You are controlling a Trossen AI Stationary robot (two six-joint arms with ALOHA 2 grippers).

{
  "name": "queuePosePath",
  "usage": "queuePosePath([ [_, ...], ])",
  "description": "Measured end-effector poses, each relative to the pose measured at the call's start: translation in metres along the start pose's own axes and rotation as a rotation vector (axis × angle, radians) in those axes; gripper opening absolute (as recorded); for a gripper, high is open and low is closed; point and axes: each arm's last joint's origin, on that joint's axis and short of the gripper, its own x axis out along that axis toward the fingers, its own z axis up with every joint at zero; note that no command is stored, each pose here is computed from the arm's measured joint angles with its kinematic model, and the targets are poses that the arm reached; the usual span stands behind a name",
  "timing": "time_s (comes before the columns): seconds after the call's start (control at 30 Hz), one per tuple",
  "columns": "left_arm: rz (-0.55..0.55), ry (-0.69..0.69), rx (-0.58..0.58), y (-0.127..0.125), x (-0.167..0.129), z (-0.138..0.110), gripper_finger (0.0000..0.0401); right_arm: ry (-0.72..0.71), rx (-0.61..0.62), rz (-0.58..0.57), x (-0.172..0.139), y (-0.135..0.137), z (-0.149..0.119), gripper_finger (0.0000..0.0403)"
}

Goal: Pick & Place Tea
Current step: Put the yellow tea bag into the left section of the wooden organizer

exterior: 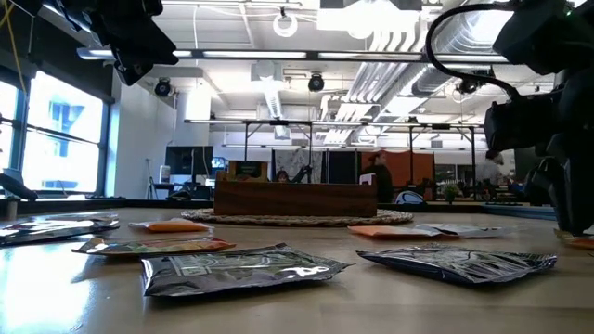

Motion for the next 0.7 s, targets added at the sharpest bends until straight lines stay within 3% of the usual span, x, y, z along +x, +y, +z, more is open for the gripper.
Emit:
queuePosePath([
  [0.37, 0.0, 0.0, 0.001, 0.0, 0.0, 0.0, 0.0087, 0.009, 0.011, 0.018, 0.013, 0.002, 0.004, 0.0115],
  [0.7, 0.014, 0.032, 0.008, 0.001, 0.0, -0.003, 0.0087, 0.008, -0.034, 0.003, 0.014, 0.0, 0.003, 0.0007],
])
